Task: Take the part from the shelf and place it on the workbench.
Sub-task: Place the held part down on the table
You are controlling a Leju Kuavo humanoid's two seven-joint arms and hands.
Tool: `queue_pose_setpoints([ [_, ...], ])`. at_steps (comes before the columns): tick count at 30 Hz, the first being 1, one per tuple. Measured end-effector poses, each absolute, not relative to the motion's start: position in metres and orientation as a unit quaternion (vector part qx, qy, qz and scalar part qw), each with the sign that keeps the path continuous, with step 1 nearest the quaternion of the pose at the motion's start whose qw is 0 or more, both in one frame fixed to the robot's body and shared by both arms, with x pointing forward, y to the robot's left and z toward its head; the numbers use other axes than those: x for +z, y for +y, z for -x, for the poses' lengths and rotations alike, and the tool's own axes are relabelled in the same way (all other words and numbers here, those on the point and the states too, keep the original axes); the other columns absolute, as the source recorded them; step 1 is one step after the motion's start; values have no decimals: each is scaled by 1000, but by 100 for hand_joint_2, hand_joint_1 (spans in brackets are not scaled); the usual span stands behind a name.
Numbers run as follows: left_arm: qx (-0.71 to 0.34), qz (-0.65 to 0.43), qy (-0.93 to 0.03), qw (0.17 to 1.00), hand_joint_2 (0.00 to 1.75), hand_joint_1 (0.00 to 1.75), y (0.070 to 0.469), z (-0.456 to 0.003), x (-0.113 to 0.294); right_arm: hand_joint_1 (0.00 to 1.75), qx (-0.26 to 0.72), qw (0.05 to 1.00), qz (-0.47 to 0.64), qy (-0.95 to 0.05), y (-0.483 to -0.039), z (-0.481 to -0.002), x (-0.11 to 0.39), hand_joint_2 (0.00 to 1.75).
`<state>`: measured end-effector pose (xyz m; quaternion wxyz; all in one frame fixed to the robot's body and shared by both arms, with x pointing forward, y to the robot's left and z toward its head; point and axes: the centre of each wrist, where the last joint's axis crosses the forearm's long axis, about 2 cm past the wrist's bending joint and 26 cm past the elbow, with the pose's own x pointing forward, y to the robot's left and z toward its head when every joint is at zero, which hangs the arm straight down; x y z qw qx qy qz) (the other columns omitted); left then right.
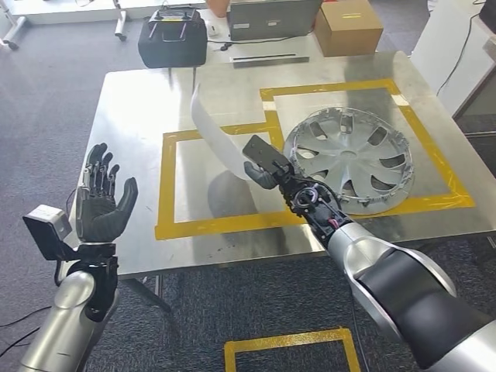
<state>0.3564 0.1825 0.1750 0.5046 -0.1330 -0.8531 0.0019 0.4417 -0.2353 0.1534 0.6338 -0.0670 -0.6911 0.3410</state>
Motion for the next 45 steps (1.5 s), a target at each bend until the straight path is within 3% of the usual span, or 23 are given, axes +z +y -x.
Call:
queue_pose_setpoints([
  [2, 2, 133, -853, 505, 175, 0, 183, -357, 175, 175, 344, 635, 69, -689, -236, -441, 153, 175],
  [6, 1, 133, -854, 503, 175, 0, 183, -357, 175, 0, 348, 638, 73, -683, -236, -441, 151, 0],
  [28, -2, 132, -856, 500, 175, 0, 184, -357, 174, 0, 354, 642, 81, -676, -238, -440, 149, 0],
  [32, -2, 129, -855, 503, 0, 0, 184, -357, 173, 0, 333, 641, 66, -688, -238, -440, 149, 0],
  [45, -4, 120, -849, 515, 0, 0, 190, -354, 166, 0, 258, 621, -9, -740, -227, -443, 159, 0],
])
